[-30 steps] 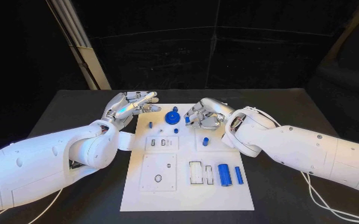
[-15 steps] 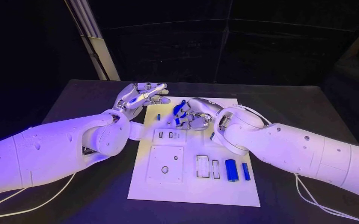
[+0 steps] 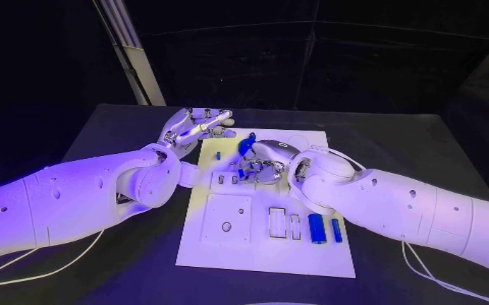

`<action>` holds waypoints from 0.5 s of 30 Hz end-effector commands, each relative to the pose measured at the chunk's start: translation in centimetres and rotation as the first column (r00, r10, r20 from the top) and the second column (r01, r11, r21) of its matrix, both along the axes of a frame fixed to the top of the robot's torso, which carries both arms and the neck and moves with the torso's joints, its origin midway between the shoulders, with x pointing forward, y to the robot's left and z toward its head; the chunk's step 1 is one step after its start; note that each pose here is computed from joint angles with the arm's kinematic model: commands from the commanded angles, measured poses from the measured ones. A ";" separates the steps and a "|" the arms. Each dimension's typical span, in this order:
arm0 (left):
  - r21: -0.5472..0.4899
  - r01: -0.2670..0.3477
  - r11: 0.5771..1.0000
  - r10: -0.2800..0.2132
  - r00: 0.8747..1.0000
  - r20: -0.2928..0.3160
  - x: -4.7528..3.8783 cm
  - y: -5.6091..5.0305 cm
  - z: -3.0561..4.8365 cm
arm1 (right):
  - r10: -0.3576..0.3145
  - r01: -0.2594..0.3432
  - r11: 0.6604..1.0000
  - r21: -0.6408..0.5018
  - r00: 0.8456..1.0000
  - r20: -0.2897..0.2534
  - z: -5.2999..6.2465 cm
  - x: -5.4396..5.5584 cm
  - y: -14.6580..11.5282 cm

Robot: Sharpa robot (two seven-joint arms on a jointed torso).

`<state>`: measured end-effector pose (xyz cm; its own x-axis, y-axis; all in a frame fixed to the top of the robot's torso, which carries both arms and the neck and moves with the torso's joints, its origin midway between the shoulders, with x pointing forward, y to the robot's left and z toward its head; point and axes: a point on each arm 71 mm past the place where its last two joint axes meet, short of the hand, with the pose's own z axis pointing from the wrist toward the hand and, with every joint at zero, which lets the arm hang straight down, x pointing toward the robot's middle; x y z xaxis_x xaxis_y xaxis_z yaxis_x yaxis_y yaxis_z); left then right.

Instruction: Assemble the parts on the task board

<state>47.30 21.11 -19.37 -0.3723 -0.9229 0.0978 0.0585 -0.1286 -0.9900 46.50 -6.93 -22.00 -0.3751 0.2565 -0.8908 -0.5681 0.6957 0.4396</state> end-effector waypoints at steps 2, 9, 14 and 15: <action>0.000 0.014 1.000 -0.014 1.000 0.018 0.00 -0.2 0.23 | 0.018 -0.018 0.999 -0.051 1.000 0.007 -0.2 -0.1 0.2; -0.003 0.013 1.000 -0.013 1.000 0.014 0.02 -0.1 0.21 | 0.018 -0.018 0.998 -0.058 1.000 0.006 -0.3 0.0 0.3; -0.003 0.013 1.000 -0.012 1.000 0.013 0.03 -0.1 0.20 | 0.014 -0.014 0.997 -0.072 1.000 0.003 -0.5 0.2 0.2; -0.003 0.013 1.000 -0.013 1.000 0.012 0.03 -0.1 0.20 | 0.013 -0.013 0.997 -0.076 1.000 0.001 -0.5 0.2 0.2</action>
<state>47.32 21.11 -19.36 -0.3734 -0.9228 0.0947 0.0603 -0.1260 -0.9902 46.70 -6.68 -22.32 -0.3725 0.2123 -0.9034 -0.5767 0.7097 0.4046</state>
